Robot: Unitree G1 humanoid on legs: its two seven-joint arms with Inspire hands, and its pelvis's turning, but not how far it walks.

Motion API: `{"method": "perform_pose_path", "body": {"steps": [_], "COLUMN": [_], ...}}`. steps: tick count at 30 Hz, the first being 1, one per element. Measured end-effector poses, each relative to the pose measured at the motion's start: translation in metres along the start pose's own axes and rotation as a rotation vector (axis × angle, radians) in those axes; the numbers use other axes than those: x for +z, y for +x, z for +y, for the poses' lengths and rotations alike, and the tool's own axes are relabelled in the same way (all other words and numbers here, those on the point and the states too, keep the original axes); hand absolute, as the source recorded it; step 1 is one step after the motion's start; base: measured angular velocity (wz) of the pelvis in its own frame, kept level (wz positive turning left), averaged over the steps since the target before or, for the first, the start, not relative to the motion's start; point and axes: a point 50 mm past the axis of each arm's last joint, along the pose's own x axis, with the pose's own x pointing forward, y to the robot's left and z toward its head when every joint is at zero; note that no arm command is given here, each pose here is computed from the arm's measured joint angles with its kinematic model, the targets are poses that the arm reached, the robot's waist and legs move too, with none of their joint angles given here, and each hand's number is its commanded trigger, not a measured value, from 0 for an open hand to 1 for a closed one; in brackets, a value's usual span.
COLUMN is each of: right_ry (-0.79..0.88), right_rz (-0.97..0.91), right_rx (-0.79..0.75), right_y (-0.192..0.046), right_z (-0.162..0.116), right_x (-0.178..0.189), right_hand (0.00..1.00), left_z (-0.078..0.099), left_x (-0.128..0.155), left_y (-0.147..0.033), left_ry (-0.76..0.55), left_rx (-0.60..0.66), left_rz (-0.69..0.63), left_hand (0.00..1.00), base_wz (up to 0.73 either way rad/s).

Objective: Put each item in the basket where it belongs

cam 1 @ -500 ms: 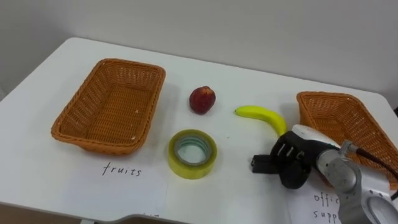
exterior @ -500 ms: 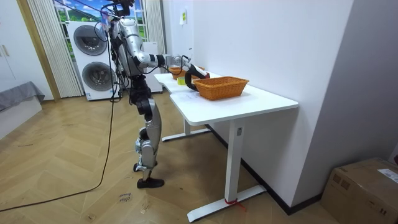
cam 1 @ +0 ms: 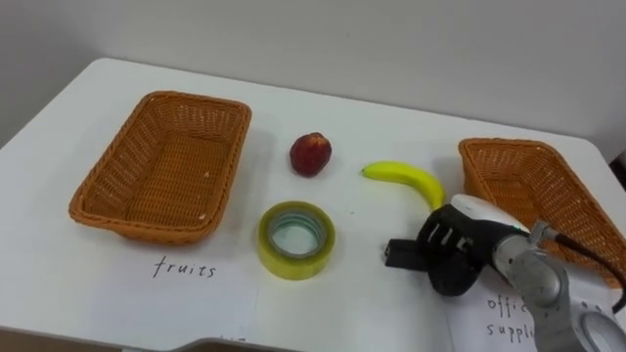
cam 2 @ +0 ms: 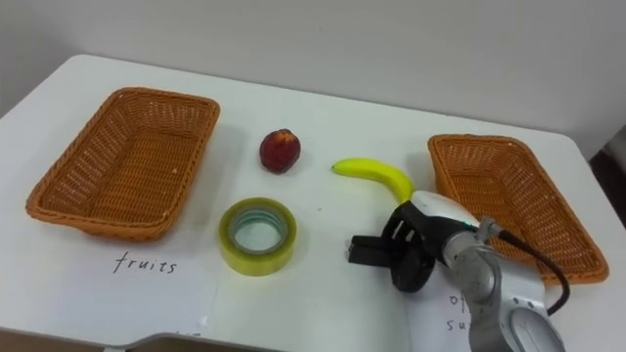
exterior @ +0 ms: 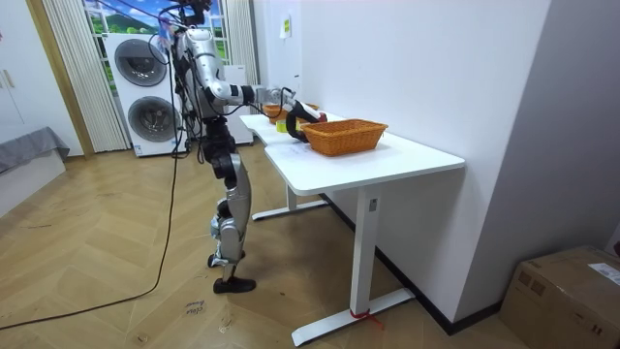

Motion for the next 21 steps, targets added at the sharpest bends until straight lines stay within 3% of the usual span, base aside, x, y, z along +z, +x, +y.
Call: {"method": "perform_pose_path", "body": {"steps": [7,13,21], "right_ry": [0.102,0.176,0.203], "right_rz": [-0.135,-0.352,-0.355], "right_rx": [0.004,-0.131,-0.257], "right_y": [-0.006,-0.028,-0.038], "right_z": [-0.007,-0.037,-0.056], "right_x": [0.014,0.035,0.027], "right_hand": [1.00,1.00,1.00], "left_z": [-0.002,-0.003,-0.004], "left_x": [-0.007,-0.018,-0.021], "left_y": [0.000,-0.001,-0.002], "left_ry": [-0.016,-0.056,-0.080], "left_rx": [0.019,0.020,0.018], "left_rz": [0.017,0.044,0.049], "left_hand": [0.00,0.00,0.00], "base_wz": [-0.02,0.00,0.00]}}
